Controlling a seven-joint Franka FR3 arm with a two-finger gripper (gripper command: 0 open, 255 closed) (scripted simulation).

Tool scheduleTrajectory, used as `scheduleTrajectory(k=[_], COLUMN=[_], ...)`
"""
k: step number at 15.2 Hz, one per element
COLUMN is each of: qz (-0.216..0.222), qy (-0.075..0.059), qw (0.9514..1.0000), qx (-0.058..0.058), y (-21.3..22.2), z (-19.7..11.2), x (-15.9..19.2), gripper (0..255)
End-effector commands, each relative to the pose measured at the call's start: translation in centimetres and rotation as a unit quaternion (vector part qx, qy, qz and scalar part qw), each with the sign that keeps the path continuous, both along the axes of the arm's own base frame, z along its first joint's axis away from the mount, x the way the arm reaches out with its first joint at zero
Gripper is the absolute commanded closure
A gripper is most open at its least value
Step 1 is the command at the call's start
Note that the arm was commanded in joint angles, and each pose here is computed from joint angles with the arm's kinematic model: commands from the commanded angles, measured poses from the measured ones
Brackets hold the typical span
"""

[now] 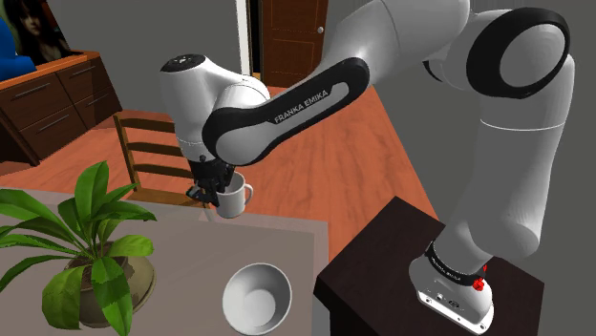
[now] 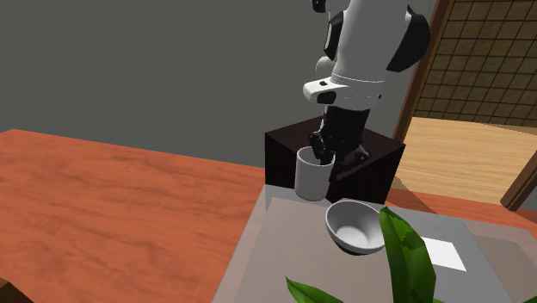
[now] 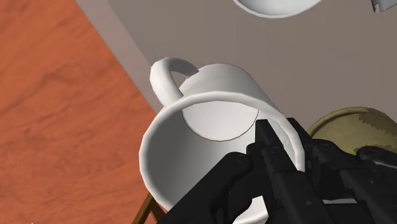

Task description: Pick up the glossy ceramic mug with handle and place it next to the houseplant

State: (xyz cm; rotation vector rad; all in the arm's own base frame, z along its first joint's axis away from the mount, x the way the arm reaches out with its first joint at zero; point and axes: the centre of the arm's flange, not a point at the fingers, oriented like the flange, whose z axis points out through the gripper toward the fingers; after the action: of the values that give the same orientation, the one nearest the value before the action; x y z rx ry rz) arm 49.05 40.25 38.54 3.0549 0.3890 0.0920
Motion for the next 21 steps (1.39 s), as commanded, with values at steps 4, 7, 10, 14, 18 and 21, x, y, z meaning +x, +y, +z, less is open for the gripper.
scheduleTrajectory(k=[4, 7, 10, 14, 18, 21], qz=[0.0, 0.0, 0.0, 0.0, 0.0, 0.0], qy=[0.0, 0.0, 0.0, 0.0, 0.0, 0.0], qw=[1.0, 1.0, 1.0, 1.0, 1.0, 1.0], qx=[0.0, 0.0, 0.0, 0.0, 0.0, 0.0], y=[-0.1, -0.1, -0.1, -0.1, -0.1, -0.1], z=[-2.7, -4.3, -5.9, -8.0, -10.1, -11.7], x=[0.0, 0.0, 0.0, 0.0, 0.0, 0.0], gripper=[255, 255, 255, 255, 255, 255])
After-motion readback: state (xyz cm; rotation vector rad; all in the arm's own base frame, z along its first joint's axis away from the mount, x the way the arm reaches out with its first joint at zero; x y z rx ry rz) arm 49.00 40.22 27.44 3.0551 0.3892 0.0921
